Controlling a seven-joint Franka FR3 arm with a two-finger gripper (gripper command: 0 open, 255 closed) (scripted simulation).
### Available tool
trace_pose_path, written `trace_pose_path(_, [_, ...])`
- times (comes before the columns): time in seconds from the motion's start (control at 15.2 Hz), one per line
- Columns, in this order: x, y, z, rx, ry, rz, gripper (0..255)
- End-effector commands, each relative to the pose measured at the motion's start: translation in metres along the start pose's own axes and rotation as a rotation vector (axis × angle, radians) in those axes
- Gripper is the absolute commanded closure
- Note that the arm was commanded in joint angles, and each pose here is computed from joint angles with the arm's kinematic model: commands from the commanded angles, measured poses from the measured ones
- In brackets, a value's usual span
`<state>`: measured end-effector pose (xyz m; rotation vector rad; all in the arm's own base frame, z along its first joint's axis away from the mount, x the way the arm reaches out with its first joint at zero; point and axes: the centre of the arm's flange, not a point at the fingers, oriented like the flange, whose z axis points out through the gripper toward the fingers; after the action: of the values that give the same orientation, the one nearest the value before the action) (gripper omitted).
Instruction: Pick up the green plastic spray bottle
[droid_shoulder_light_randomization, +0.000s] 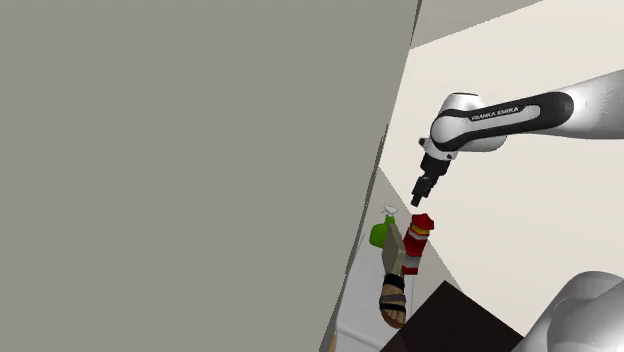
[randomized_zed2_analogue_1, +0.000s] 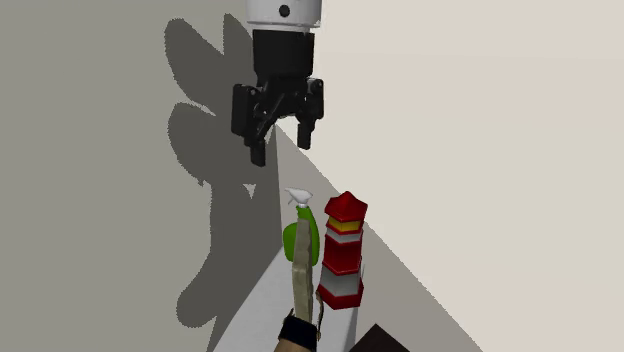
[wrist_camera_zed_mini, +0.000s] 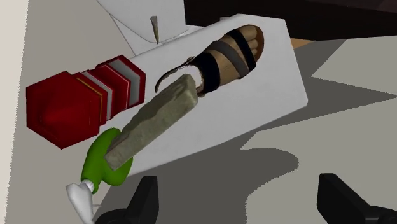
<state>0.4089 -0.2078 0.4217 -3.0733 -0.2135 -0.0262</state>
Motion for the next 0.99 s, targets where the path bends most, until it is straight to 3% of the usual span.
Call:
trace_pose_path(0.0, [0.009,0.021,0.017,-0.001,0.005,-0.015,0])
trace_pose_path(0.92, [0.076,0.151,0.128,0.003,0.032,-0.111,0])
